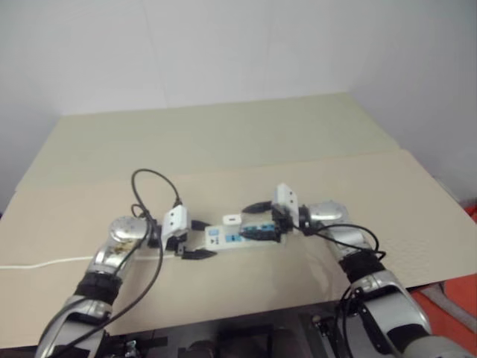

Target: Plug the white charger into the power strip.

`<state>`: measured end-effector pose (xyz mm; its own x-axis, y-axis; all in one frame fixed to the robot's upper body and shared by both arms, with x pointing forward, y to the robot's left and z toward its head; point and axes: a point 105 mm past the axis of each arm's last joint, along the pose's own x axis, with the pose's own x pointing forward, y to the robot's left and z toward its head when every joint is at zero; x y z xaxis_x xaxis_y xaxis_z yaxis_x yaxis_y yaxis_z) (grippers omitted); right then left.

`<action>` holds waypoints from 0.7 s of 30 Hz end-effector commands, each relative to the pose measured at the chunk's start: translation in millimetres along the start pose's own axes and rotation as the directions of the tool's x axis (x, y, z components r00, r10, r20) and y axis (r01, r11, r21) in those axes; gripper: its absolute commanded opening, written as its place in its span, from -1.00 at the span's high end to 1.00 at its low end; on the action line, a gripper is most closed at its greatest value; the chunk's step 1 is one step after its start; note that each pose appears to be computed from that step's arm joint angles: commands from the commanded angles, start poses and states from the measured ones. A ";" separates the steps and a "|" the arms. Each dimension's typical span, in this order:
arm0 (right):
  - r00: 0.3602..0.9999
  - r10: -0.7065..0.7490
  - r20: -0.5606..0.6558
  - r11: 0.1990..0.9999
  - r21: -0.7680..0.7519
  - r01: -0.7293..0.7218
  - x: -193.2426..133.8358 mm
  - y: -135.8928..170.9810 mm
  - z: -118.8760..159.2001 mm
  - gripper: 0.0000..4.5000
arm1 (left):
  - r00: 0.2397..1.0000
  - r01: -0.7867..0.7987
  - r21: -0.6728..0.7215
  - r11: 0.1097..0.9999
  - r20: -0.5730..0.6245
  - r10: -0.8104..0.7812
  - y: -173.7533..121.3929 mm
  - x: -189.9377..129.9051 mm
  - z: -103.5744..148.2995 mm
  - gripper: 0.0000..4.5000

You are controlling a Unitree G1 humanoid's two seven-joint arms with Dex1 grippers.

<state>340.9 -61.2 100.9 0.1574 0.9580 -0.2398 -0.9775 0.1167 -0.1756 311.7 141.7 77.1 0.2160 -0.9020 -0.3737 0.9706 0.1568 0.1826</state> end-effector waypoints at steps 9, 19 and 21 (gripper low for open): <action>0.994 0.013 -0.108 0.996 0.092 -0.003 -12.0 6.4 -32.1 -1.00 | 0.998 -0.061 0.016 0.998 -0.010 0.061 12.1 -13.6 3.2 -0.61; 0.995 0.005 -0.099 0.998 0.070 0.002 -19.5 0.9 -22.5 -1.00 | 0.997 -0.020 0.054 0.998 0.071 0.016 8.0 -27.9 33.1 -0.99; 0.996 -0.006 -0.091 0.998 0.060 0.012 -26.9 -3.2 -15.0 -1.00 | 0.997 -0.007 0.075 0.997 0.075 0.001 4.5 -36.3 41.7 -0.99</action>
<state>342.0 -76.9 105.3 0.1566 0.9497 -0.2711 -0.9793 0.1135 -0.1678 306.4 153.2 113.6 0.2007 -0.9217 -0.3319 0.9669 0.1320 0.2183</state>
